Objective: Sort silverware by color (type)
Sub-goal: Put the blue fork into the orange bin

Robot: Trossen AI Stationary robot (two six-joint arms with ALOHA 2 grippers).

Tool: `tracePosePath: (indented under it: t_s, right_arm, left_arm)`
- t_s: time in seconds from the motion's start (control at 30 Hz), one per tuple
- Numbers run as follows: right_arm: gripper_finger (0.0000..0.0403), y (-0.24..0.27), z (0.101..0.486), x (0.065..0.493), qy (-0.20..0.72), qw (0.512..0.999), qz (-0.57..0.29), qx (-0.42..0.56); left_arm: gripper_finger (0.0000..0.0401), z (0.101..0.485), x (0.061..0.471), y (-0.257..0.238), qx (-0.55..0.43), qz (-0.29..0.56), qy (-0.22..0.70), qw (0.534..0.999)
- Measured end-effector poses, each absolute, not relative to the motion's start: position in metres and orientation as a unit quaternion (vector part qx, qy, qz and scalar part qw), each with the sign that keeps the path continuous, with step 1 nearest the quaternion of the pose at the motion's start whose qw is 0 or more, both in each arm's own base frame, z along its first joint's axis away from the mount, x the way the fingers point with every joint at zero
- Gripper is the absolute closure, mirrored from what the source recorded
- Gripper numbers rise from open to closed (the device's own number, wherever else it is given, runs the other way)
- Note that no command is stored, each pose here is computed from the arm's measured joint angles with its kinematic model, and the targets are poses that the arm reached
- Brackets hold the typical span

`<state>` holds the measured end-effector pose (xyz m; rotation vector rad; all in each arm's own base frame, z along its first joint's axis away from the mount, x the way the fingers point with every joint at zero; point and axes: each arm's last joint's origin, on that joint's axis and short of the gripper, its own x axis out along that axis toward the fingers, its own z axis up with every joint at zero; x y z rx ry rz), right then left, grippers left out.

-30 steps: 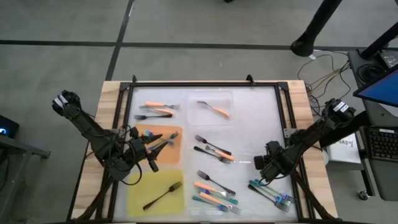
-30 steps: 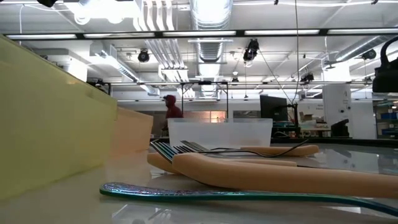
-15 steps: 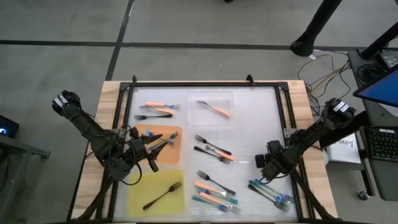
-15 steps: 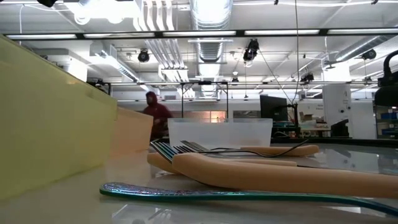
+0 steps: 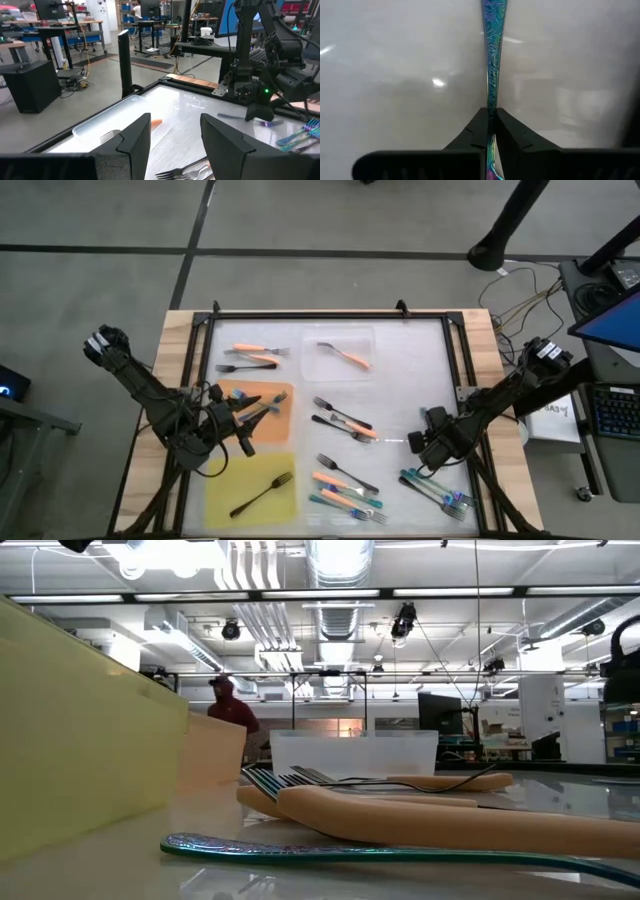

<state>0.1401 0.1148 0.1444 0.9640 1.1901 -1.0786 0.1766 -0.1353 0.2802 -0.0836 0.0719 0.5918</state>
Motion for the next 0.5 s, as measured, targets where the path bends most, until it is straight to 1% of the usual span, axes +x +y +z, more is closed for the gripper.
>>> tracePosePath:
  t_s: [0.1,0.23,0.4,0.5]
  right_arm:
    - [0.0392,0.116,0.156,0.146,0.473,0.638,-0.443,0.417]
    - [0.0393,0.117,0.175,0.156,0.396,0.718,-0.413,0.396]
    - [0.0393,0.12,0.202,0.171,0.312,0.814,-0.372,0.32]
    - [0.0393,0.121,0.217,0.18,0.25,0.858,-0.361,0.265]
  left_arm:
    - [0.0248,0.278,0.178,-0.137,-0.056,0.292,0.032,0.954]
    - [0.0248,0.268,0.185,-0.142,-0.058,0.295,0.036,0.953]
    - [0.0248,0.252,0.204,-0.15,-0.067,0.304,0.037,0.949]
    - [0.0248,0.243,0.22,-0.15,-0.081,0.281,0.053,0.955]
